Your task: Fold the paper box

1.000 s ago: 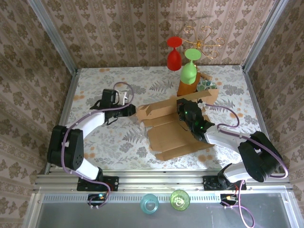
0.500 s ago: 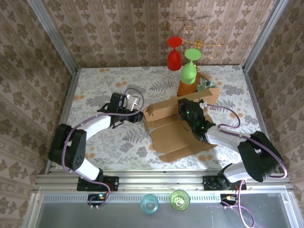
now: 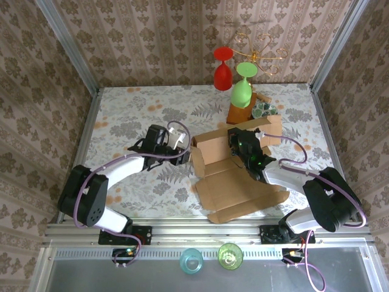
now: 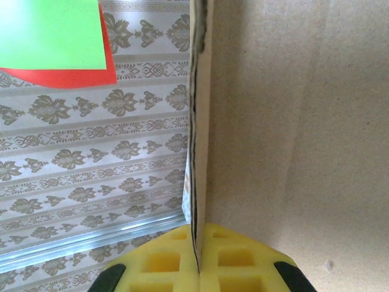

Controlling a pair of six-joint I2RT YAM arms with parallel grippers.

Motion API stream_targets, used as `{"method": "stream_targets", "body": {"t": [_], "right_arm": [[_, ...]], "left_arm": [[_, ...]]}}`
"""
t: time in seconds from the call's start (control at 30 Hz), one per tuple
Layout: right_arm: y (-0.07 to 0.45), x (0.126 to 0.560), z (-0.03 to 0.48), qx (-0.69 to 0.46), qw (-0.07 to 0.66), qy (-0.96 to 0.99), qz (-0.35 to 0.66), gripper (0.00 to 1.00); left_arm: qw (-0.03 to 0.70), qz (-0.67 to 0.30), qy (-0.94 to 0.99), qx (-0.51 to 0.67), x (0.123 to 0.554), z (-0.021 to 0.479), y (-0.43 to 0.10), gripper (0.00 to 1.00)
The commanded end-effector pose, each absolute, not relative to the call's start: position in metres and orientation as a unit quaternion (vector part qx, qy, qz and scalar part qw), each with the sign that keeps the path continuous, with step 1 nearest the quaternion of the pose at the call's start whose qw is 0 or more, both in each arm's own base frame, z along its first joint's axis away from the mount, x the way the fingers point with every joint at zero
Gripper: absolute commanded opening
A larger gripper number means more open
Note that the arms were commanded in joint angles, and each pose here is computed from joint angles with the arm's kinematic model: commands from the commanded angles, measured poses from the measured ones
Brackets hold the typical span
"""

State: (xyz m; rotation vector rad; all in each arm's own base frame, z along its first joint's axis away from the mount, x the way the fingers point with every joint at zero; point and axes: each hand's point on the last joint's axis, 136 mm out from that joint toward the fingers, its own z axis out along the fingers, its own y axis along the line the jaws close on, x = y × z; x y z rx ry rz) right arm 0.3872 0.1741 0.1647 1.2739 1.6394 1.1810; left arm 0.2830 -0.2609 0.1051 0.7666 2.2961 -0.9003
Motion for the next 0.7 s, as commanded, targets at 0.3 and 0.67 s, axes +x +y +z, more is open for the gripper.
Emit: {"method": "stream_targets", "body": {"t": [0.3,0.67], "right_arm": [[0.169,0.402,0.197,0.473,0.397,0.604,0.504,0.00],[0.167,0.403,0.196,0.453,0.397,0.604,0.522,0.00]], "left_arm": [[0.322,-0.319,0.847,0.277,0.296,0.128,-0.258,0.41],[0.331,-0.308,0.848,0.277,0.318,0.131,-0.265,0.44]]}}
